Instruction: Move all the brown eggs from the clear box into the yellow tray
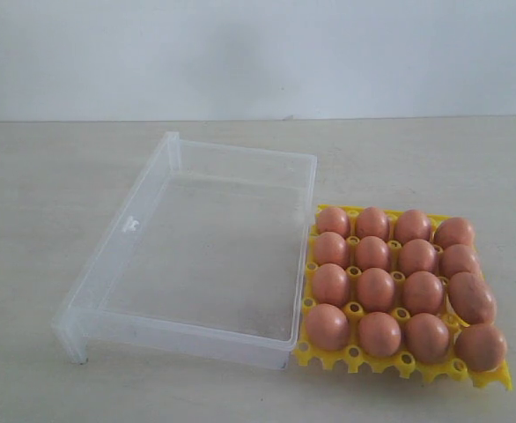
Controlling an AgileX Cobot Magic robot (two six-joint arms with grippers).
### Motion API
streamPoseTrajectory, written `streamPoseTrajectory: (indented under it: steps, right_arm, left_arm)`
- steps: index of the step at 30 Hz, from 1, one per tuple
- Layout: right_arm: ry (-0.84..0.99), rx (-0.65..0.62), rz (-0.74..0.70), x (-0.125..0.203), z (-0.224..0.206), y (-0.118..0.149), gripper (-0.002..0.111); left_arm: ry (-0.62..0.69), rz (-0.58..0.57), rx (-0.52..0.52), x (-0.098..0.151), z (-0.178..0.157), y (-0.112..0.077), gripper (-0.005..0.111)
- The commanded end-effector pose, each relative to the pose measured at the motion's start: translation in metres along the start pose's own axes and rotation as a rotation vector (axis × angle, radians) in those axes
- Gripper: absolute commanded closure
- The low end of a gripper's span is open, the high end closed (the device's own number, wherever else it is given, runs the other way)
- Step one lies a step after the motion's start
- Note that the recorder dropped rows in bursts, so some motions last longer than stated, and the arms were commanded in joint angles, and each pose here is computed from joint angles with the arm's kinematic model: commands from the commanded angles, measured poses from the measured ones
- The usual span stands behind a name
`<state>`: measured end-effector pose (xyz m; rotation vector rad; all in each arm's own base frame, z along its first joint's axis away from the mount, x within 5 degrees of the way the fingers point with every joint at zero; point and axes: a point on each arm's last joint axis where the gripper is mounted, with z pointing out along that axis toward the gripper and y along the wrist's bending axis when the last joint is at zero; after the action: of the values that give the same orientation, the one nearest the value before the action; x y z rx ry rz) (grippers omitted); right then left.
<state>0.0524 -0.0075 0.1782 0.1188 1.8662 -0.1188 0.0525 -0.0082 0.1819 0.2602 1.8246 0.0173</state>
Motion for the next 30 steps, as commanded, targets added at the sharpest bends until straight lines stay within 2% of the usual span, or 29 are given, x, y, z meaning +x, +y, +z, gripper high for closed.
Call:
streamPoseTrajectory:
  steps: [1,5,23,27,29,30]
  right_arm:
    - [-0.020,0.014,-0.024,-0.0021,-0.0006,-0.0010,0.109]
    - [-0.019,-0.010,0.109,-0.0020,-0.0006,0.0010,0.109]
    - [-0.019,-0.010,0.114,-0.0020,-0.0006,0.0010,0.109]
    - [-0.019,-0.010,0.114,-0.0020,-0.0006,0.0010,0.109]
    - [-0.019,-0.010,0.114,-0.0020,-0.0006,0.0010,0.109]
    - [-0.019,-0.010,0.114,-0.0020,-0.0006,0.0010,0.109]
  left_arm:
    - [-0.001,-0.012,-0.004,0.0009,0.0003,0.0001,0.103]
    - [-0.001,-0.012,-0.004,0.0009,0.0003,0.0001,0.103]
    - [-0.001,-0.012,-0.004,0.0009,0.0003,0.0001,0.103]
    - [0.015,-0.005,-0.062,0.0020,0.0003,0.0032,0.103]
    - [0.014,-0.057,-0.072,0.0019,0.0003,0.0034,0.103]
    - [-0.005,-0.143,-0.072,0.0005,0.0003,0.0031,0.103]
